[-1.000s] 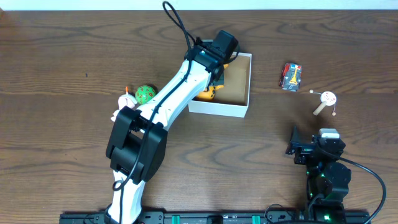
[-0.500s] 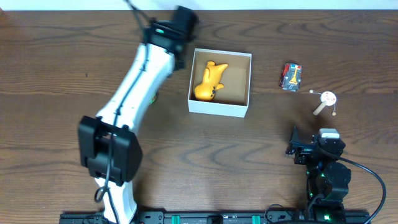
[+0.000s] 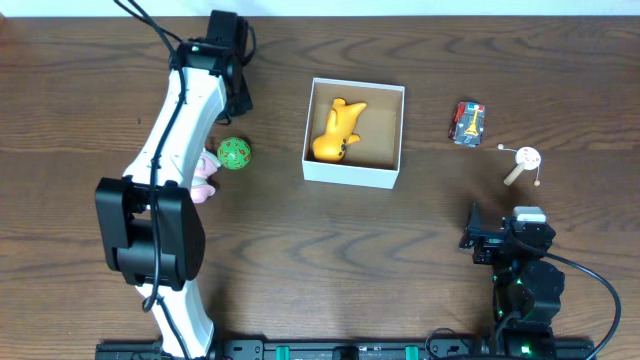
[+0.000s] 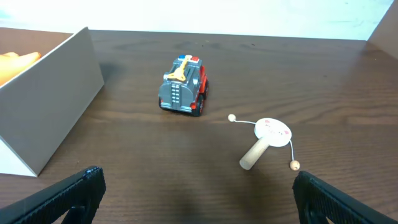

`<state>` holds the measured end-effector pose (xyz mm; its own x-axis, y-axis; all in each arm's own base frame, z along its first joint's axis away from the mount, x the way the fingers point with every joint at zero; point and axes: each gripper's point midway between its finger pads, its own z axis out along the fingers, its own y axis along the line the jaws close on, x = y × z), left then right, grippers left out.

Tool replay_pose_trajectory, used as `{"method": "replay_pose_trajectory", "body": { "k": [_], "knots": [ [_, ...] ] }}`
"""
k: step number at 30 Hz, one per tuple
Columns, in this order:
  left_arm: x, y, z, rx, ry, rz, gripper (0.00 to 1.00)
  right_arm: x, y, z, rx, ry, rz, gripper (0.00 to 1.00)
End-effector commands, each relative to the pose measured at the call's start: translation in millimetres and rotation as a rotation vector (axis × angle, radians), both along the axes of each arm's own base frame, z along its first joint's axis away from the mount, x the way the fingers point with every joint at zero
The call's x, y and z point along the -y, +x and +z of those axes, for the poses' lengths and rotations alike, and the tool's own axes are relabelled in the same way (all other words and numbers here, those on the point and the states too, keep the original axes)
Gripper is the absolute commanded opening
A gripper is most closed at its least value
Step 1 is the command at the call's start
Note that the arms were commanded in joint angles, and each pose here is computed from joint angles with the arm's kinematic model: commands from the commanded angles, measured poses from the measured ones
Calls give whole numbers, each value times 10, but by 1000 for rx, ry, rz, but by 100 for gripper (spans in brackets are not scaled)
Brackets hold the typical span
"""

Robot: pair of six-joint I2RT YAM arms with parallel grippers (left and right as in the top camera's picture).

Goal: Pack container
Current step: 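Move left gripper back and grasp the green numbered ball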

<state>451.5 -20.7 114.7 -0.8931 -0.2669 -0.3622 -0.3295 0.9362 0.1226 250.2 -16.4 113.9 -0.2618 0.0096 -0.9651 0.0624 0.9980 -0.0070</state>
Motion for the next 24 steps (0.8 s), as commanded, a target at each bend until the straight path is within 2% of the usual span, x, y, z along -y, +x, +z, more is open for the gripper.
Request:
{"method": "replay_pose_trajectory", "body": {
  "k": [1, 9, 16, 20, 24],
  "knots": [
    [-23, -75, -287, -66, -6, -84, 42, -42, -1, -19, -5, 1, 14, 99],
    [-37, -197, -721, -95, 3, -148, 49, -42, -1, -19, -4, 2, 14, 99],
    [-34, -218, -758, -101, 0, -149, 49, -42, -1, -19, -4, 2, 14, 99],
    [55, -254, -801, -114, -52, -164, 49, -42, -1, -19, -5, 1, 14, 99],
    [130, -305, -835, -132, -96, -175, 57, -42, -1, -19, -4, 2, 14, 99]
  ]
}}
